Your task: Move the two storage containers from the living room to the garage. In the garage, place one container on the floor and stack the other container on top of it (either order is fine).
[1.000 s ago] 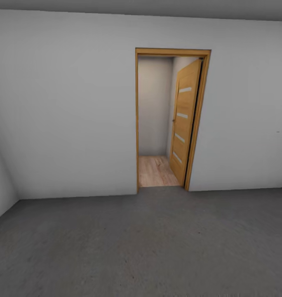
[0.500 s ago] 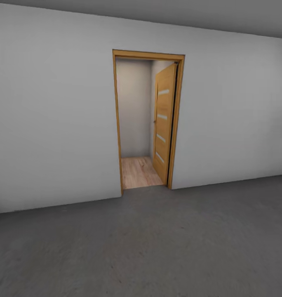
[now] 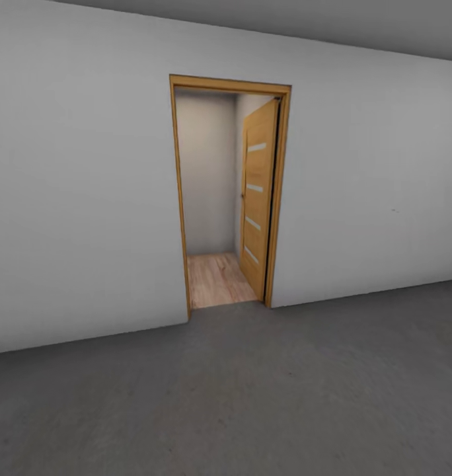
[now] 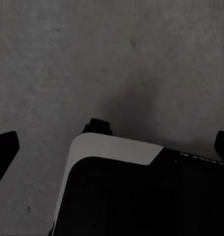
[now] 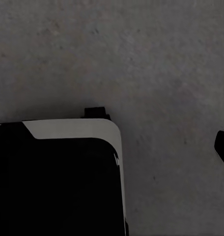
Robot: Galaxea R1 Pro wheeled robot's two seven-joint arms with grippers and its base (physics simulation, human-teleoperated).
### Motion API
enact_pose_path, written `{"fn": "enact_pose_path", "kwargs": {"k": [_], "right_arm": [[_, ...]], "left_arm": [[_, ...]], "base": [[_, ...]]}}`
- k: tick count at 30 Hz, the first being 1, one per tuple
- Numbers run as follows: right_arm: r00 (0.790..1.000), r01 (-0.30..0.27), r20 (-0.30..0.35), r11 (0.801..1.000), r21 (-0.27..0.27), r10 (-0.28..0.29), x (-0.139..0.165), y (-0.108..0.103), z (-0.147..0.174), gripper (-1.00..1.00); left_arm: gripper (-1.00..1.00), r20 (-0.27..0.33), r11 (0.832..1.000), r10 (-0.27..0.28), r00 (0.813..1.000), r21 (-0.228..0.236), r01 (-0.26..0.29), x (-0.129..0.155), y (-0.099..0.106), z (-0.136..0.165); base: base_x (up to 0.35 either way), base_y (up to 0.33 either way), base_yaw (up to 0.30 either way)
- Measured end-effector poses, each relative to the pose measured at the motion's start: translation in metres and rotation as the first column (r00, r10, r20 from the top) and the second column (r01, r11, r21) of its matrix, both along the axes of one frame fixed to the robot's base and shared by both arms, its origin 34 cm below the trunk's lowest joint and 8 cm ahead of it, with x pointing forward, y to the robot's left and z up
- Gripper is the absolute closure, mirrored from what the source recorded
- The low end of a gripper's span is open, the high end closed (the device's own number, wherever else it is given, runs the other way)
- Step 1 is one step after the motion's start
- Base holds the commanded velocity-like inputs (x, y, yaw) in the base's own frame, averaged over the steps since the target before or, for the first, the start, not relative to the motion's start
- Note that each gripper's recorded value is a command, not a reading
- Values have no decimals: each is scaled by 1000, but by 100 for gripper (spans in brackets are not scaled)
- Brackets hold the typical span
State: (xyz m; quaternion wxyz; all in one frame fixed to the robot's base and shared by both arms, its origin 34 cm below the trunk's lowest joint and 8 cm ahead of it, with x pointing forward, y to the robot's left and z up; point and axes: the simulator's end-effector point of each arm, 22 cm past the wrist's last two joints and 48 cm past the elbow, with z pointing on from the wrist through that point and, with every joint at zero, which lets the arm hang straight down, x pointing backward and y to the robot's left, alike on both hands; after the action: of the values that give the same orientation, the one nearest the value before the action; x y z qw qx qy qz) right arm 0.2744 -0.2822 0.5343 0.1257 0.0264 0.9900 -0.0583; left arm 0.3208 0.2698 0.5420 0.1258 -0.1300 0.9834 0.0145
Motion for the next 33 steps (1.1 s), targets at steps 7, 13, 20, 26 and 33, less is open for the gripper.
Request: {"fn": "enact_pose_path", "kwargs": {"k": [7,13,20,26,33], "right_arm": [[1000,0,3,1000,-1,0,1,0,0,-100],[1000,-5,8,1000,1,5,2,2,0,-100],[1000,-6,14,1000,12,6,4,10,1,-100],[1000,-2,13,1000,12,2,4,9,1,-100],[1000,-8,14,1000,11,7,5,9,1,-100]], "left_arm": [[-100,2,1000,1,1000,0,-1,0,0,0],[-100,6,1000,2,1000,1,-2,1,1,0],[-100,6,1000,1,1000,0,-1,1,0,0],[-100,6,1000,1,1000,0,-1,1,-1,0],[-100,7,1000,-1,1000,-1,1,1,-2,0]], "base": [[323,0,0],[323,0,0],[324,0,0],[324,0,0],[324,0,0]]}}
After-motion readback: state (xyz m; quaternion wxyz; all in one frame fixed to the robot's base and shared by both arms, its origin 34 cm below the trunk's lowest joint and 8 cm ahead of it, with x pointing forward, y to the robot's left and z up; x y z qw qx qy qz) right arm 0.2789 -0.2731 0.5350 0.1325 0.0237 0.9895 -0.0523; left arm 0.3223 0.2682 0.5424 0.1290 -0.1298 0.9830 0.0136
